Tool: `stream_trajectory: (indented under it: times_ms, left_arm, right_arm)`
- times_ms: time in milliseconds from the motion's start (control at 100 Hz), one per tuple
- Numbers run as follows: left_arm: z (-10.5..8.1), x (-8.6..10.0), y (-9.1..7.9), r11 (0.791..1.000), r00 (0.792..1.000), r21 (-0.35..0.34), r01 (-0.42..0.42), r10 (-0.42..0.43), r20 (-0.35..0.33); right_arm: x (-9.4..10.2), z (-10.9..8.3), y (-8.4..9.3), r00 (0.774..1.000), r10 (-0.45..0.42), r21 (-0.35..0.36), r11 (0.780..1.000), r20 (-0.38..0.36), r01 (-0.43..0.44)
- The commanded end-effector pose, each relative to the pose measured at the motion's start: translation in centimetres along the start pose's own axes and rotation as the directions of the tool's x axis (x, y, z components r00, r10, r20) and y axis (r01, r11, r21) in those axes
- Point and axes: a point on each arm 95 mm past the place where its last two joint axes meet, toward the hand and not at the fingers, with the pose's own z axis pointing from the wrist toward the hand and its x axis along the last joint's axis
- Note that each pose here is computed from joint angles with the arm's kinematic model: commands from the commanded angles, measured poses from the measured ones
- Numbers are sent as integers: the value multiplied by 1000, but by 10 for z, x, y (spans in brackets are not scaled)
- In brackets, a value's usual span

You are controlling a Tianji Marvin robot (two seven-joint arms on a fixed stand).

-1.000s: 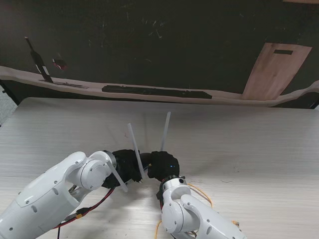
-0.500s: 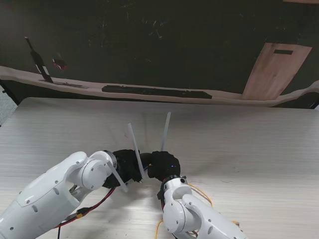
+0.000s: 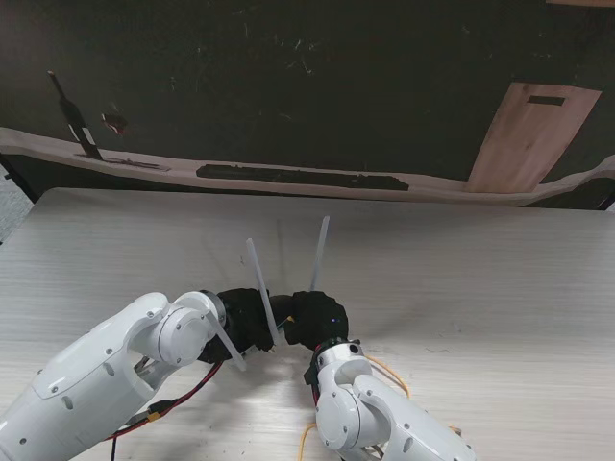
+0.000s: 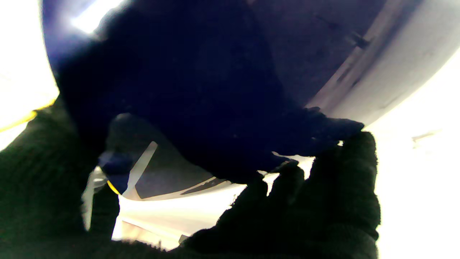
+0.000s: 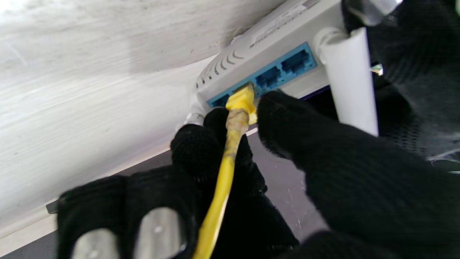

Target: Untangle the Ethernet cable and plug it into the router

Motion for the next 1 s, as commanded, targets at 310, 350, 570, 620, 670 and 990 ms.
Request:
stream_trajectory:
  times_ms: [310, 350, 570, 620, 670, 990]
  left_arm:
    - [10, -7, 73, 975, 998, -217, 51, -45, 32]
    - [10, -7, 73, 975, 998, -217, 51, -45, 32]
    - [11, -9, 73, 973, 998, -222, 60, -56, 23]
    - [11, -9, 73, 972, 998, -225, 64, -61, 20]
    - [11, -9, 73, 972, 998, -229, 61, -58, 18]
    - [12, -8, 74, 968, 998, -243, 66, -67, 6]
  right_arm:
    - [3, -3, -3, 1000, 9, 24, 1000, -25, -9]
    - [4, -2, -3, 1000, 12, 24, 1000, -26, -11]
    - [6, -4, -4, 999, 49, 26, 998, -23, -49]
    - [8, -4, -5, 997, 73, 28, 997, -7, -73]
    - [9, -5, -5, 996, 92, 28, 995, 6, -92]
    - [16, -5, -9, 975, 205, 34, 977, 92, -208]
